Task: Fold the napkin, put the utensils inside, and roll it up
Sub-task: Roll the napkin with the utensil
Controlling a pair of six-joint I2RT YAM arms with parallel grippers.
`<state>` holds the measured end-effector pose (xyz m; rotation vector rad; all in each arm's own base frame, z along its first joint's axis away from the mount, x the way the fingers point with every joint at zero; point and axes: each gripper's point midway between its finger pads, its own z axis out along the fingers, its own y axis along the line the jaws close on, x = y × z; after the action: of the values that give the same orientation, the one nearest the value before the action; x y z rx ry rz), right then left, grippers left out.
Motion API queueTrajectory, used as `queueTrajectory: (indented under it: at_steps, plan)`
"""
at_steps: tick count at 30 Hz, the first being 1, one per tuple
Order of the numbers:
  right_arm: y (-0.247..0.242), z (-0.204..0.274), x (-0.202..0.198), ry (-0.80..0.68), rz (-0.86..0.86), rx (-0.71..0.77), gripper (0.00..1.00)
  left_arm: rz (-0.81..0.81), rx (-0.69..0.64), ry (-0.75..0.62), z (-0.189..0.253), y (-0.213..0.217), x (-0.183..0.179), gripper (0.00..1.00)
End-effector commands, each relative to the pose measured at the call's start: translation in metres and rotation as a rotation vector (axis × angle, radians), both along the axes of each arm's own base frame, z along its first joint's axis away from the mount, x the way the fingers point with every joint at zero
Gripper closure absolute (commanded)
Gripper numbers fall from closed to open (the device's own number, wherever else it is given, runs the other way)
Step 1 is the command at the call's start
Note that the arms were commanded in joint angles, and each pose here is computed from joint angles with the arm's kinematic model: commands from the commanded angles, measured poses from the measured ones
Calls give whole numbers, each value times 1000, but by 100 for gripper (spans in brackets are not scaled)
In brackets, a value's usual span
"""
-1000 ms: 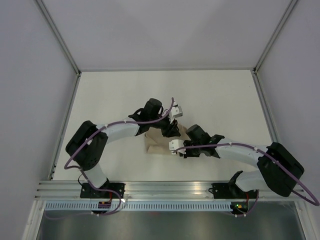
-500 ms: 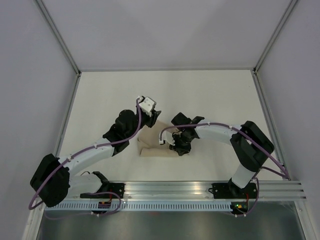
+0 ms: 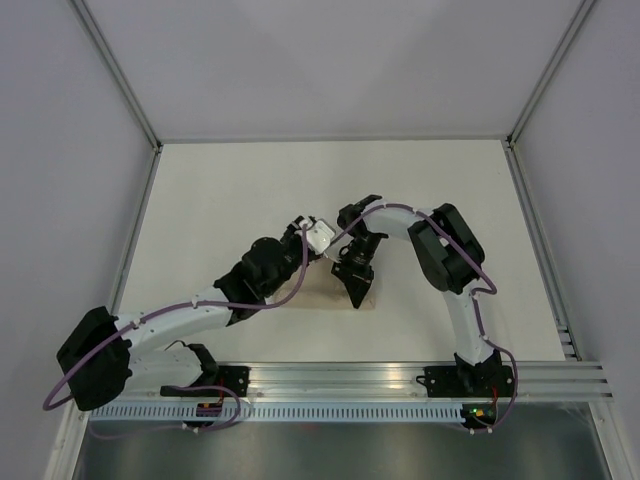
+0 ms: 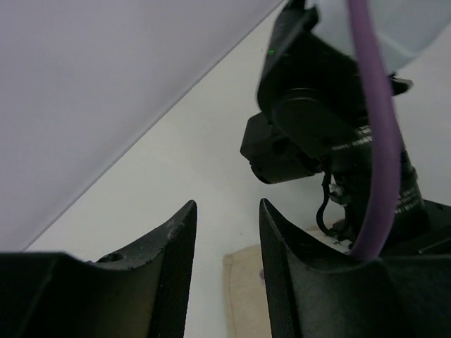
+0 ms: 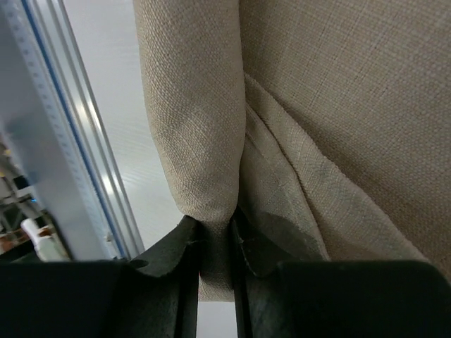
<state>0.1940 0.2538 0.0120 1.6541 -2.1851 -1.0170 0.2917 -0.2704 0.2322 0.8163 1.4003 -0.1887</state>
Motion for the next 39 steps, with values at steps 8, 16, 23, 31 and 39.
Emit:
queueTrajectory:
  at_steps: [8, 16, 23, 31, 39]
  plan:
    - [-20, -63, 28, 94, -79, -122, 80, -321, 245, -32, -43, -78, -69, 51]
    - [-23, -69, 35, 114, -129, -136, 78, -350, 478, 32, -118, -82, -97, 50]
    - [-35, -77, 42, 102, -149, -174, 78, -394, 546, 121, -158, -71, -112, 48]
    - [-53, -79, 57, 94, -192, -190, 79, -410, 626, 141, -192, -70, -115, 44]
    - [-62, -81, 56, 111, -188, -192, 79, -347, 631, 122, -191, -69, -92, 0]
